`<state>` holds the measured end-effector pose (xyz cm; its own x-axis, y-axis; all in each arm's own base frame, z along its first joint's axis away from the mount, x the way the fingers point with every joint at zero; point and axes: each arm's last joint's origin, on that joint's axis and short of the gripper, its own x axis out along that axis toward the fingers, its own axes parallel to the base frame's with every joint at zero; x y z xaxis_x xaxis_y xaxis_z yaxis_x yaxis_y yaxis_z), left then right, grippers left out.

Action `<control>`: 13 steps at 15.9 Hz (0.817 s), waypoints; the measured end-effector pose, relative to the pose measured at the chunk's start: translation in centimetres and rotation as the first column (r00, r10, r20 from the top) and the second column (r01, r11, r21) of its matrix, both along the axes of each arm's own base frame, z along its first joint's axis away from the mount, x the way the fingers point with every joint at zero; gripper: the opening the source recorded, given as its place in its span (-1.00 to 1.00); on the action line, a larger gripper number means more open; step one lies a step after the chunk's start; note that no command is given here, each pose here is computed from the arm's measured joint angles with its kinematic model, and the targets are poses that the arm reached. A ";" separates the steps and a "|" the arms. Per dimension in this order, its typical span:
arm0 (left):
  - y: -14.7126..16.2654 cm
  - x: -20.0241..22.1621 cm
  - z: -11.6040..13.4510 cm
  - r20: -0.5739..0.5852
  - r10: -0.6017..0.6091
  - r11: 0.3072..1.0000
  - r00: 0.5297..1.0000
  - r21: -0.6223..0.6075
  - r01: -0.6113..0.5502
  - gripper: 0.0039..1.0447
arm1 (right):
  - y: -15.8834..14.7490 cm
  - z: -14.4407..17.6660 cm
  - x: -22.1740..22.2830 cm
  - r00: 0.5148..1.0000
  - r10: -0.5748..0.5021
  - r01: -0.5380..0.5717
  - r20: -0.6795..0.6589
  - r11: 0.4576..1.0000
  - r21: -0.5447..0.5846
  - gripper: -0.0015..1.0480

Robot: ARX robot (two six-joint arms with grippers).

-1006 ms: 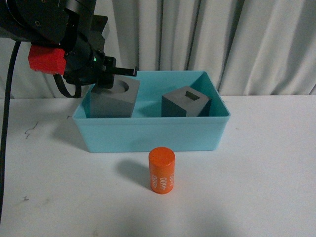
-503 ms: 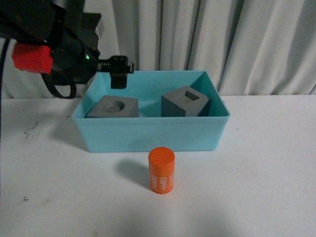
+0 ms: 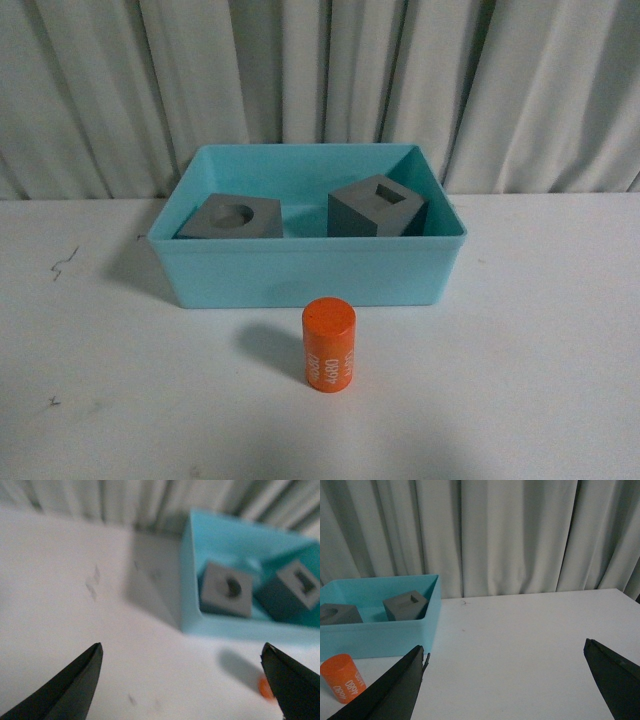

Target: Place gray and orange parts in blue box

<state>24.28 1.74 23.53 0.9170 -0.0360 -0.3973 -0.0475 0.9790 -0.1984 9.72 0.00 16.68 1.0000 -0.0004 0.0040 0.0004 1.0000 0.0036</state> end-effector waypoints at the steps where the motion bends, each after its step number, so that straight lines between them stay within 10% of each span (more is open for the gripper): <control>1: 0.0 -1.3 -0.8 0.198 0.011 0.995 0.980 0.093 -0.030 0.55 | 0.0 0.0 0.0 1.000 0.000 0.000 0.002 1.000 0.000 0.87; 7: -1.7 -6.9 -4.4 0.384 -0.041 0.982 0.923 0.184 -0.033 -0.96 | 0.0 0.0 0.0 1.000 0.000 0.000 0.000 1.000 0.000 0.87; 13: -1.7 -9.7 -5.8 0.386 -0.042 0.982 0.922 0.186 -0.033 -0.97 | 0.0 0.0 0.0 1.000 0.000 0.000 0.000 1.000 0.000 0.87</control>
<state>14.55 -0.01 17.77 0.9999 -0.0004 -0.0116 0.0002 0.9999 -0.0151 9.72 0.00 16.68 1.0000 -0.0004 0.0044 0.0004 1.0000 0.0036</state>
